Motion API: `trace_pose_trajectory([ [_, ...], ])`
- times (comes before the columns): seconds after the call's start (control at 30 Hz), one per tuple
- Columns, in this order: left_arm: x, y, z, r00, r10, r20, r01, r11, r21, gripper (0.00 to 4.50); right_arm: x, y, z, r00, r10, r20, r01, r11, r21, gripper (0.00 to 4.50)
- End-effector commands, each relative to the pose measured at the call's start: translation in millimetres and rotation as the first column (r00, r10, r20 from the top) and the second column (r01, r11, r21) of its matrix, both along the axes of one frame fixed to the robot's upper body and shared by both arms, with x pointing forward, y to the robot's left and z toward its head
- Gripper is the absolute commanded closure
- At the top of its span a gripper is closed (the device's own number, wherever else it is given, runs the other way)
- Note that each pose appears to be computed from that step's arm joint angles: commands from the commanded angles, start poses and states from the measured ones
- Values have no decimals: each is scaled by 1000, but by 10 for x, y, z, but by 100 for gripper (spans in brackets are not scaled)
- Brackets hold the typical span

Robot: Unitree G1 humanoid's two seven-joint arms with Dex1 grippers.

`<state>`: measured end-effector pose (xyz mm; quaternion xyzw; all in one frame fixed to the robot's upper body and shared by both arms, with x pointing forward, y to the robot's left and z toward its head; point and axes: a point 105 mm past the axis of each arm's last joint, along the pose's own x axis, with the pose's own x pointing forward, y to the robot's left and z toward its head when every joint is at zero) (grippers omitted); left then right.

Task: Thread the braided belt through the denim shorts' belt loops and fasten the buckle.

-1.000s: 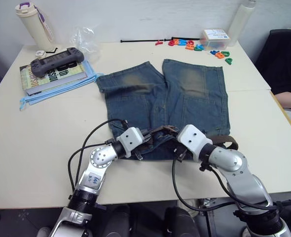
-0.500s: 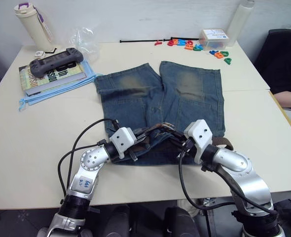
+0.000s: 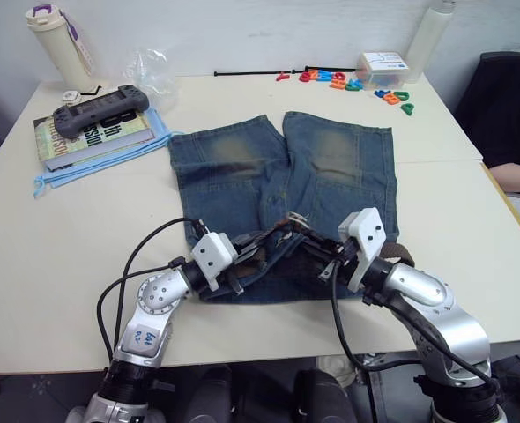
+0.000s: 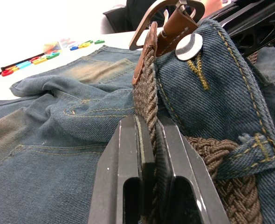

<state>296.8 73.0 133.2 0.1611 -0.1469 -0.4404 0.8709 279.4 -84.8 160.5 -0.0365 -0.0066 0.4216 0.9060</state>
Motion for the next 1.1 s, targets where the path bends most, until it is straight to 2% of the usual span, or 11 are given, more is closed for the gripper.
trace_pose_trajectory([
  [0.03,-114,-126,238,994,-65,91,70,996,-48,450,-149,181,102,991,137,7,-137,989,58,448],
  [0.2,-148,-120,286,993,-58,107,65,996,-66,450,-162,151,46,990,137,-35,-135,989,67,448],
  [0.5,-227,-61,293,993,-38,112,47,996,-79,450,4,19,-22,988,53,-147,-33,990,135,448],
  [0.7,-241,-30,247,994,-36,104,42,998,-55,450,36,-13,16,988,51,-146,-29,988,149,448],
  [0.83,-171,-66,281,994,-26,109,33,998,-57,450,-30,42,-4,989,82,-125,-71,993,92,448],
  [0.97,-121,-211,350,993,-41,113,48,997,-54,450,-114,140,-115,987,116,-112,-120,992,-26,448],
  [1.1,-89,-320,314,994,-55,95,59,998,-38,450,-144,183,-252,988,116,-102,-130,981,-145,448],
])
